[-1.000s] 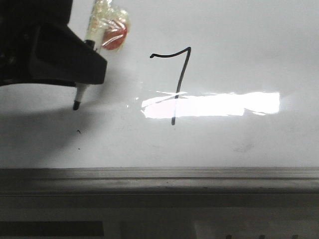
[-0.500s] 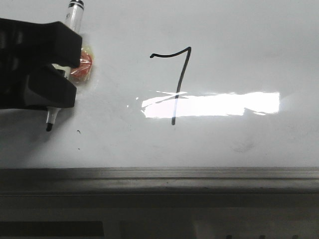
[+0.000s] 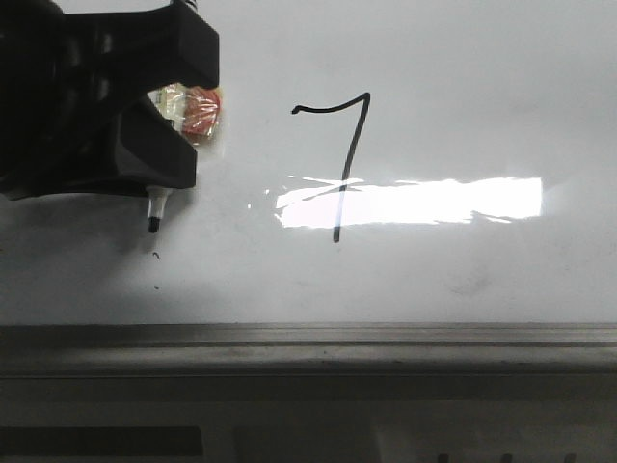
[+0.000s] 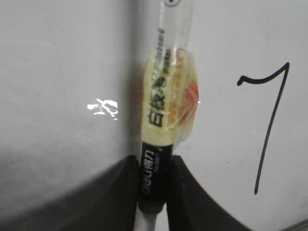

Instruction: Write number 7 on whiteboard

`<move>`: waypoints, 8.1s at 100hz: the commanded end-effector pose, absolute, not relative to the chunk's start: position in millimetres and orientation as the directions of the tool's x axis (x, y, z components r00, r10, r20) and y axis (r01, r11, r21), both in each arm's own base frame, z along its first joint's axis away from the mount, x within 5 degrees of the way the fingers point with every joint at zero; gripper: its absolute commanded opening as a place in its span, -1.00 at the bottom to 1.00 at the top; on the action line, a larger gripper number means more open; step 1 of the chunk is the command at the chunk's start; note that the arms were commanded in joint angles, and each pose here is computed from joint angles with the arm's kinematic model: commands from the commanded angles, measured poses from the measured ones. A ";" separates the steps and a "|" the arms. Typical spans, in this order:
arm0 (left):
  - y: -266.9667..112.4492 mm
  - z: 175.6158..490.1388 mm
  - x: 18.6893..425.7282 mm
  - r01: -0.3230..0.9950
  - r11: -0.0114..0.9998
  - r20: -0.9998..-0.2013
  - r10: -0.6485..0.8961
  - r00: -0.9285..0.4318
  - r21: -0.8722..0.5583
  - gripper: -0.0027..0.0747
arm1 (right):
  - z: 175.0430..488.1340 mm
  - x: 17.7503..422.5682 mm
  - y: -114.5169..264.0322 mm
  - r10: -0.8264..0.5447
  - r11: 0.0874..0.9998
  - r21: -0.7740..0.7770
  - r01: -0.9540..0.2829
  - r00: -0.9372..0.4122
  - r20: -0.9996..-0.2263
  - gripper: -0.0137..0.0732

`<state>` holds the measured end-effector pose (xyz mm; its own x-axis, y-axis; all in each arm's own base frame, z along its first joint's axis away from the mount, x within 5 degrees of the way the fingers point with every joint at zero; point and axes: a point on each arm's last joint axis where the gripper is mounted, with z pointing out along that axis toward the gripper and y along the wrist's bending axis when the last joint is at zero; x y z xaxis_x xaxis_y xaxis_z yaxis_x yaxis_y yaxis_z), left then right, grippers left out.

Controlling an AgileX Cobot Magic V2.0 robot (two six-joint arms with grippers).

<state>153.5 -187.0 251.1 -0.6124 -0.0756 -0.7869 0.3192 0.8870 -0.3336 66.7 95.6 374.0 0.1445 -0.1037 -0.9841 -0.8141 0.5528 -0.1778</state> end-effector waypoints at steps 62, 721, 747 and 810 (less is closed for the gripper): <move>-178.2 243.4 168.3 0.184 0.958 -0.822 -0.078 -0.564 -0.218 -0.97 | 390.9 67.2 91.9 -0.030 0.589 -0.181 -0.788 0.202 -0.979 -0.85; -18.4 181.1 50.4 0.240 0.951 -0.963 -0.141 -0.231 -0.197 -0.98 | 216.4 71.0 7.4 -0.200 0.974 -0.201 -0.102 0.013 -0.980 -0.81; -18.4 181.1 50.4 0.240 0.951 -0.963 -0.141 -0.231 -0.197 -0.98 | 201.4 55.0 -6.8 -0.199 0.972 -0.204 0.113 -0.055 -0.978 -0.81; -18.7 181.1 50.3 0.241 0.948 -0.960 -0.150 -0.235 -0.207 -0.98 | 177.1 52.8 -7.6 -0.149 0.979 -0.177 0.099 -0.246 -0.958 -0.81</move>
